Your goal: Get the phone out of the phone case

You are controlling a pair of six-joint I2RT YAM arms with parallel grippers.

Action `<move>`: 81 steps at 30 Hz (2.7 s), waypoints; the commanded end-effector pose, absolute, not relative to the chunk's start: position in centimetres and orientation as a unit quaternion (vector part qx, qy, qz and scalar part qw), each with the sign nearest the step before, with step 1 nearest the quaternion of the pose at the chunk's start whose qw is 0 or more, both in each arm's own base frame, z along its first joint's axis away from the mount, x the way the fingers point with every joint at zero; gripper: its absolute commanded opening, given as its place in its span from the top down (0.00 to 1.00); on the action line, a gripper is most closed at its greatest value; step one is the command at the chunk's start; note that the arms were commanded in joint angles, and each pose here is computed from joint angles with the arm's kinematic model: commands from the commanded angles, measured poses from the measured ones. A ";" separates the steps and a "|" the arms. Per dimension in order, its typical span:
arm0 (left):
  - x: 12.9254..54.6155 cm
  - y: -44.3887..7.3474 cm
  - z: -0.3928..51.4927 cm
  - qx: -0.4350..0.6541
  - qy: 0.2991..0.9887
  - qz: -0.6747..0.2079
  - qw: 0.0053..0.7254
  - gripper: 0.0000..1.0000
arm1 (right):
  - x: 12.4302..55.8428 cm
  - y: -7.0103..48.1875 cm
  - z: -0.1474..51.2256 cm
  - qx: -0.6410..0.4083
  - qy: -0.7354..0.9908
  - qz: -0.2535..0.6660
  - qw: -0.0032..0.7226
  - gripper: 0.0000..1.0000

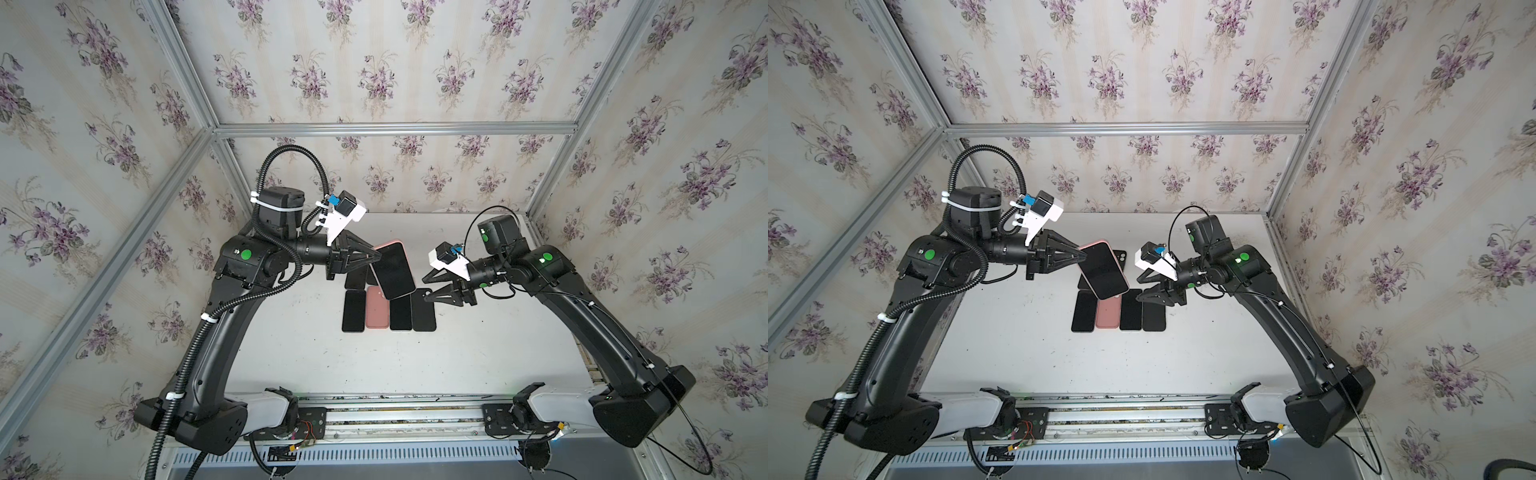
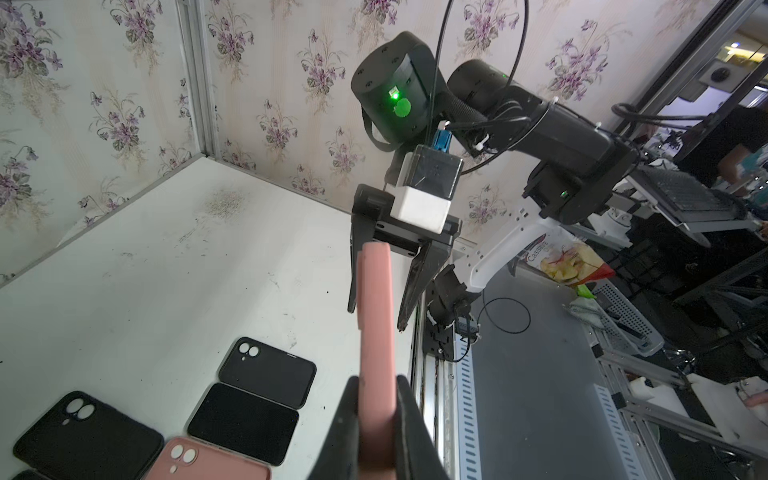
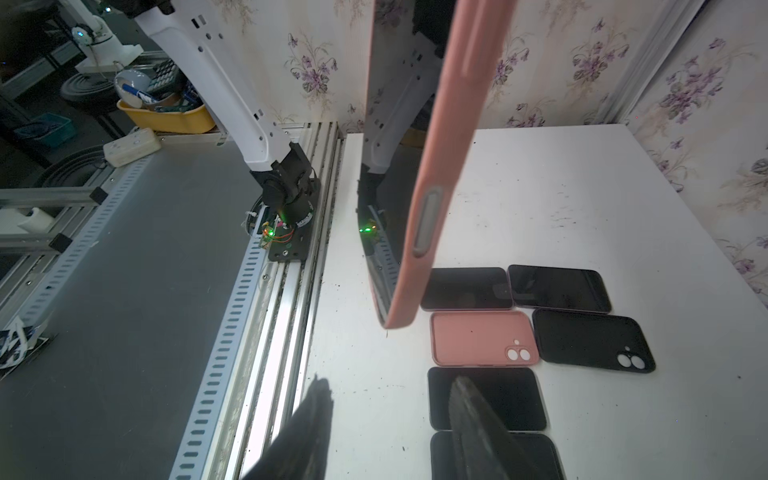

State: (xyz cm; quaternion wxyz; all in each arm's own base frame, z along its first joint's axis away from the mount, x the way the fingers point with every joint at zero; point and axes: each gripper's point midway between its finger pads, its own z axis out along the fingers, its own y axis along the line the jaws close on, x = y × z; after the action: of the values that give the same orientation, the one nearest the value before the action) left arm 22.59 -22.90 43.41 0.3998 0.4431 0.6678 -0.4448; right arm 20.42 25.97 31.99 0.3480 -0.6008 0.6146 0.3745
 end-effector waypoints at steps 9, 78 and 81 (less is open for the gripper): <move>21.4 -23.1 44.4 0.480 0.632 -0.451 0.409 1.00 | 20.3 27.3 31.1 -0.614 0.611 0.382 0.322 0.55; 23.7 -27.9 44.9 0.440 0.606 -0.606 0.266 1.00 | 24.6 31.6 33.1 -0.721 0.454 0.173 0.495 0.89; 23.9 -28.0 45.1 0.433 0.604 -0.619 0.253 1.00 | 25.1 31.4 32.5 -0.712 0.466 0.165 0.498 0.89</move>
State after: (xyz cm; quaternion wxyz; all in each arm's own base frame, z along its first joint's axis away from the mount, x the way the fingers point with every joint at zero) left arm 24.67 -27.85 44.00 0.2782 0.4367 0.6230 -0.5863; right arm 23.00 30.18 29.49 0.4225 -0.7330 0.4959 0.1955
